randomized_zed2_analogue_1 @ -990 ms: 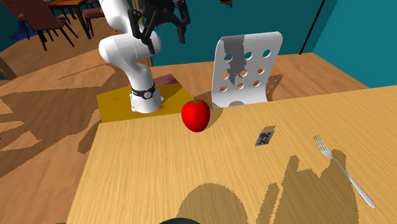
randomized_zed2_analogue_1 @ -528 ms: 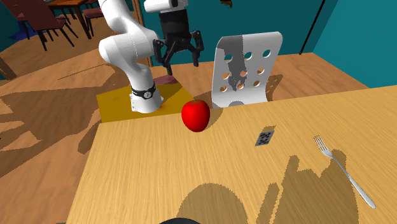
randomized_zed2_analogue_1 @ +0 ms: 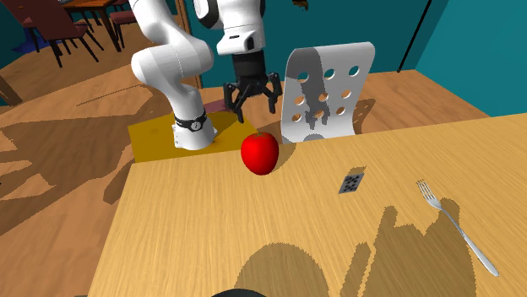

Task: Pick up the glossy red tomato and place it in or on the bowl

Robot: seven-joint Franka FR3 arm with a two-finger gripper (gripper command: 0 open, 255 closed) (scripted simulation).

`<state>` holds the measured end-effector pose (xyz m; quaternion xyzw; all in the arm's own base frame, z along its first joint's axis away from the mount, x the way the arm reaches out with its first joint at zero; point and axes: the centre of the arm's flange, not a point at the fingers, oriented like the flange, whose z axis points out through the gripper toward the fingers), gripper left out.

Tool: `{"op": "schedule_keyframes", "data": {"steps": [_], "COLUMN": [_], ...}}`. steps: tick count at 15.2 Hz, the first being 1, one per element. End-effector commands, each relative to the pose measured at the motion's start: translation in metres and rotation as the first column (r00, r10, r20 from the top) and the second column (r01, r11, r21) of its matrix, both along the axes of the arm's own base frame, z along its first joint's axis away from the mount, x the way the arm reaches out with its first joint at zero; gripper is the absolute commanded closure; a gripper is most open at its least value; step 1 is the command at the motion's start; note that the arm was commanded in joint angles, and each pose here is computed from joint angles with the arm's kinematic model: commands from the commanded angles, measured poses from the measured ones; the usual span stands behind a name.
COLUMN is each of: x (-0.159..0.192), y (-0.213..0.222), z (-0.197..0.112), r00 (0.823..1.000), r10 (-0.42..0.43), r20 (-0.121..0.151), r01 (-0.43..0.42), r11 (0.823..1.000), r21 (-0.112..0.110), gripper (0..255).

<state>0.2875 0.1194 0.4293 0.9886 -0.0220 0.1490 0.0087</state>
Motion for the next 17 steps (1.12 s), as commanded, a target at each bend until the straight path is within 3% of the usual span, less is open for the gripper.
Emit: {"op": "schedule_keyframes", "data": {"steps": [1,5,13,14,17], "x": [0.004,0.011,0.011,0.011,0.011], "y": [0.0,-0.001,-0.001,-0.001,-0.001], "z": [-0.01,-0.033,-0.033,-0.033,-0.033], "r00": [1.0,1.0,1.0,1.0,1.0], "r10": [-0.002,-0.002,-0.002,-0.002,-0.002], "r20": [0.003,0.003,0.003,0.003,0.003], "r01": [0.002,0.002,0.002,0.002,0.002], "r11": [1.0,1.0,1.0,1.0,1.0], "r21": [0.0,0.0,0.0,0.0,0.0], "gripper": [0,0,0,255,255]}}
